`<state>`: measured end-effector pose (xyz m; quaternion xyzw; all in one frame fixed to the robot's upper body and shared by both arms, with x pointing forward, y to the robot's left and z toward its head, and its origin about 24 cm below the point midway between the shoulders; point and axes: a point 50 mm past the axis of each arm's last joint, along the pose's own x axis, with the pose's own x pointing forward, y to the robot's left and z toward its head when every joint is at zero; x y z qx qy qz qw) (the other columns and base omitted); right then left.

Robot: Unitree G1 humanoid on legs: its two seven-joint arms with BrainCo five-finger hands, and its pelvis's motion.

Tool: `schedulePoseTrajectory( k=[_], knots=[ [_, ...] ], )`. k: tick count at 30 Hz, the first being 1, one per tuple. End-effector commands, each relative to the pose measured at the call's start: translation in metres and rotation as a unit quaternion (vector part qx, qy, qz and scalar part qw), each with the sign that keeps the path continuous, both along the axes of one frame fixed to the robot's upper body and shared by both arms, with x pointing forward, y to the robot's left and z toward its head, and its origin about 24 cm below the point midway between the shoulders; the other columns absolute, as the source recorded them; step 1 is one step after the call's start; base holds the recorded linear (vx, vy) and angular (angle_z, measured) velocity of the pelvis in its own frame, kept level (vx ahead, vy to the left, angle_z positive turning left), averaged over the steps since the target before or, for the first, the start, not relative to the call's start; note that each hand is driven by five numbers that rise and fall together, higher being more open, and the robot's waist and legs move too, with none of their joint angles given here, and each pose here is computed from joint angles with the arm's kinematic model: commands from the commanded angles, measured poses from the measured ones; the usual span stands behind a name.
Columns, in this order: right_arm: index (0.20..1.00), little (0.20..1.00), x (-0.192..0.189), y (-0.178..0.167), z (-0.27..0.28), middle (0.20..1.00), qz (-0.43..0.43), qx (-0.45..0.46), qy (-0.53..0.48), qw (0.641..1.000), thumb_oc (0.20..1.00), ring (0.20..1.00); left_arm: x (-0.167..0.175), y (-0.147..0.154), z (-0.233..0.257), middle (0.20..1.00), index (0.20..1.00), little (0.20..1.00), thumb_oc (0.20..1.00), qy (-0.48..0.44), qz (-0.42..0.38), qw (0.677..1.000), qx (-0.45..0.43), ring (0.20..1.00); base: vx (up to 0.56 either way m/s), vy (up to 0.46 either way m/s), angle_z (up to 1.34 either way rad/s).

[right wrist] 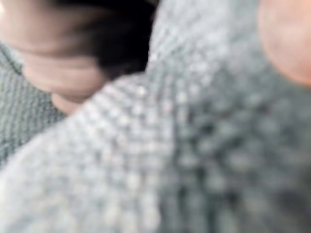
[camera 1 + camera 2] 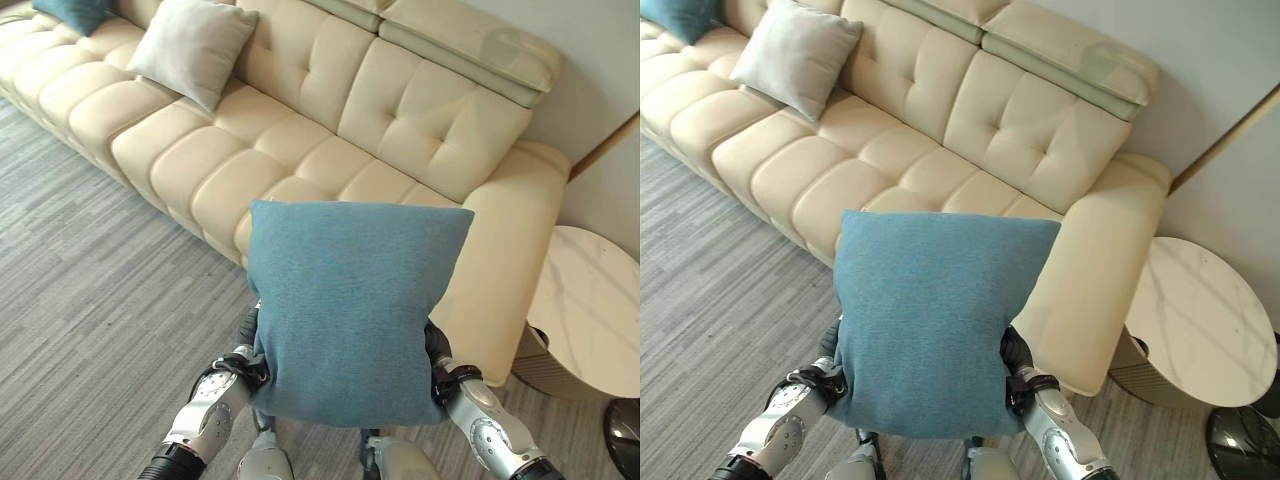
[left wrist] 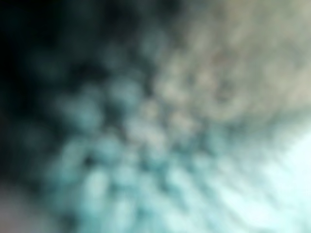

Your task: Pick up all the scattered cushions and arrange them neatly on the sofa.

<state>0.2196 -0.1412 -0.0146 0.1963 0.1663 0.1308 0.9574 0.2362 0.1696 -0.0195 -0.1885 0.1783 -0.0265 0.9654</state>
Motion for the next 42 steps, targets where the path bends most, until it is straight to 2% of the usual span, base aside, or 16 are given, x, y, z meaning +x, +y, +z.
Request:
schedulePoseTrajectory(
  k=[1,17,21,28,35,36,37,39,42],
  knots=[
    [0.2,0.2,0.004,0.068,0.068,0.2,0.123,0.147,-0.158,0.969,0.2,0.2,0.018,-0.076,0.067,0.2,0.2,0.2,0.2,-0.175,-0.135,0.971,-0.09,0.2,0.31,-0.146,0.32],
    [0.2,0.2,-0.006,0.055,0.063,0.2,0.153,0.103,-0.153,0.971,0.2,0.2,0.009,-0.062,0.068,0.2,0.2,0.2,0.2,-0.182,-0.1,0.973,-0.101,0.2,0.16,-0.019,-0.09],
    [0.2,0.2,-0.013,0.044,0.059,0.2,0.143,0.099,-0.143,0.974,0.2,0.2,0.009,-0.059,0.072,0.2,0.2,0.2,0.2,-0.192,-0.093,0.972,-0.097,0.2,0.16,0.089,-0.31],
    [0.2,0.2,-0.034,0.006,0.042,0.2,0.103,0.083,-0.099,0.986,0.2,0.2,0.006,-0.055,0.071,0.2,0.2,0.2,0.2,-0.2,-0.081,0.971,-0.099,0.2,0.16,0.221,-0.32],
    [0.2,0.2,-0.058,-0.007,0.022,0.2,0.102,0.081,-0.038,0.991,0.2,0.2,-0.003,-0.049,0.066,0.2,0.2,0.2,0.2,-0.193,-0.103,0.972,-0.081,0.2,0.16,0.275,-0.11],
    [0.2,0.2,-0.058,-0.007,0.022,0.2,0.102,0.081,-0.038,0.991,0.2,0.2,-0.003,-0.049,0.066,0.2,0.2,0.2,0.2,-0.193,-0.103,0.972,-0.081,0.2,0.21,0.213,-0.13],
    [0.2,0.2,-0.032,-0.013,0.011,0.2,0.065,0.048,-0.039,0.996,0.2,0.2,-0.005,-0.056,0.056,0.2,0.2,0.2,0.2,-0.167,-0.134,0.973,-0.088,0.2,0.23,0.198,-0.07],
    [0.2,0.2,-0.026,0.003,0.002,0.2,0.078,0.074,-0.016,0.994,0.2,0.2,-0.003,-0.06,0.055,0.2,0.2,0.2,0.2,-0.161,-0.157,0.971,-0.084,0.2,0.24,0.241,0.12],
    [0.2,0.2,-0.018,0.015,0.009,0.2,0.082,0.09,-0.033,0.992,0.2,0.2,0.005,-0.06,0.06,0.2,0.2,0.2,0.2,-0.169,-0.163,0.97,-0.068,0.2,0.1,0.211,0.14]
  ],
)
